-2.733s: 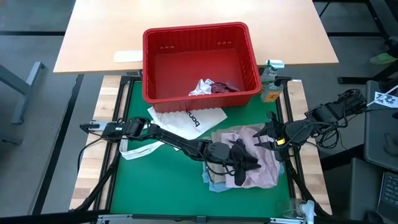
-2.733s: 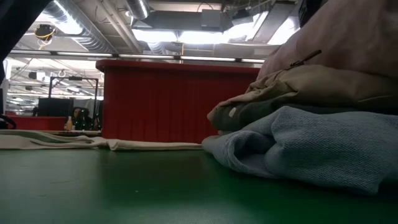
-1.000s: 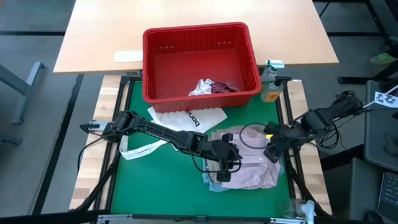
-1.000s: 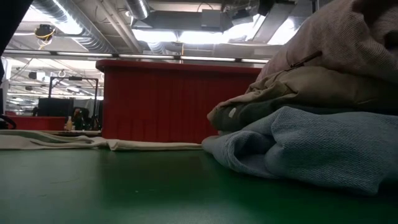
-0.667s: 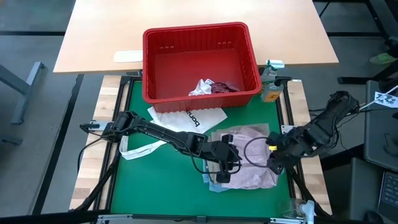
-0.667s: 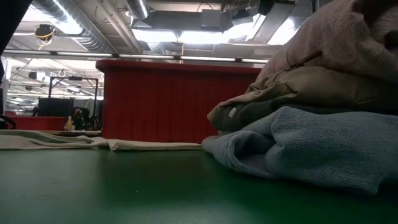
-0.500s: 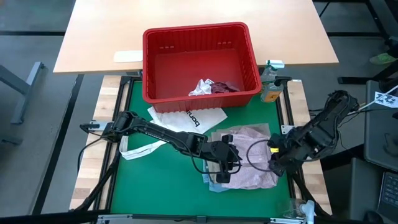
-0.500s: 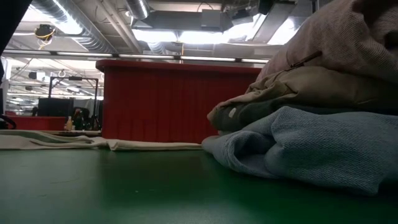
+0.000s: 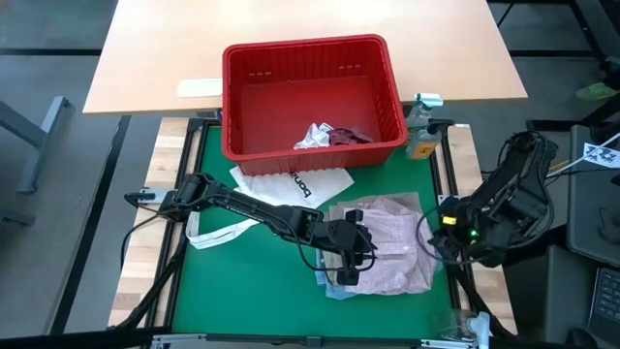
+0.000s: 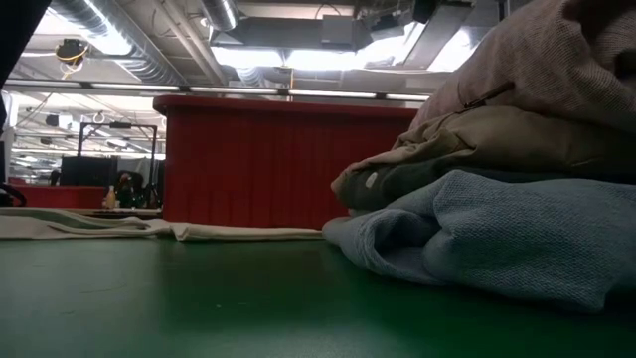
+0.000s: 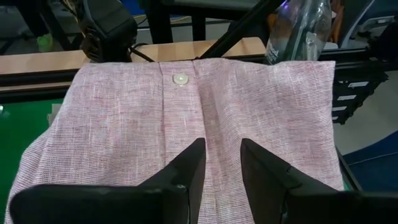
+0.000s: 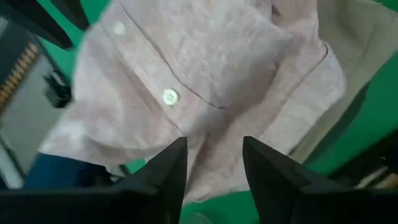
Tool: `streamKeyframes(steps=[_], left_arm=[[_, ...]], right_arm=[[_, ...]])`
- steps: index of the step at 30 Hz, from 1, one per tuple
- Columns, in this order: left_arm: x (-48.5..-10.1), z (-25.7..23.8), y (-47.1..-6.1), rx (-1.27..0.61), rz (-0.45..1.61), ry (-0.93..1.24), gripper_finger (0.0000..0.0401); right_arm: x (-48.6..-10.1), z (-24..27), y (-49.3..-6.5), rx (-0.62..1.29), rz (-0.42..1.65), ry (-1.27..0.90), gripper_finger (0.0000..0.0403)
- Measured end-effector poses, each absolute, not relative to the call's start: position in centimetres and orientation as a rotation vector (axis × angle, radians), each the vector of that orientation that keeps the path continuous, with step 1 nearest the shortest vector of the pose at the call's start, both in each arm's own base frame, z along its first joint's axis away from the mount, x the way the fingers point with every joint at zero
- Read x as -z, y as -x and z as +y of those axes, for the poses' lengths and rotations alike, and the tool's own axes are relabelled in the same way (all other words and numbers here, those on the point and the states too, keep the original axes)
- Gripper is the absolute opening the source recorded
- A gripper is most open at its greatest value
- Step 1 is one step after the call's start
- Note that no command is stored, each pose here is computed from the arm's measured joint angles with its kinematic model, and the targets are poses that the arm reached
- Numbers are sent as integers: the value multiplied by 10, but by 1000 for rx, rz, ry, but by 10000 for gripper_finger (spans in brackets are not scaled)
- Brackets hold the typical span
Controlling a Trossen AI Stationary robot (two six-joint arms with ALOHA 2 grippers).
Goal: Fold laundry
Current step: Fold the pink shirt
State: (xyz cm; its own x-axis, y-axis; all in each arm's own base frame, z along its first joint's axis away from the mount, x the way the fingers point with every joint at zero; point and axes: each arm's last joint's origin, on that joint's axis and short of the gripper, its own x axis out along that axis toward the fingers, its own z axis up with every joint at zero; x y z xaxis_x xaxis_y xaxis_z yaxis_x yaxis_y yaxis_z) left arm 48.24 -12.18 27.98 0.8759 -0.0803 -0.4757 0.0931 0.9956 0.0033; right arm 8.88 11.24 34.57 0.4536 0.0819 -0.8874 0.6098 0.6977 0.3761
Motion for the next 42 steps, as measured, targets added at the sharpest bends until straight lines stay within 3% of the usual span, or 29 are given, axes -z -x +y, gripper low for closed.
streamKeyframes(steps=[6, 11, 17, 26, 42], left_arm=[[-280, -122, -482, 91, 496, -27, 96], [-280, -122, -482, 91, 495, -26, 96], [-280, -122, -483, 90, 491, -26, 96], [-280, -122, -483, 91, 491, -25, 96], [-280, -122, -483, 91, 491, -26, 96]], right_arm=[[-343, 114, -83, 367, 972, -784, 156], [-310, 117, -80, 373, 976, -894, 156], [-282, 119, -83, 223, 852, -1090, 156], [-250, 119, -84, 249, 804, -1158, 156], [-254, 118, -81, 204, 884, -1232, 156]])
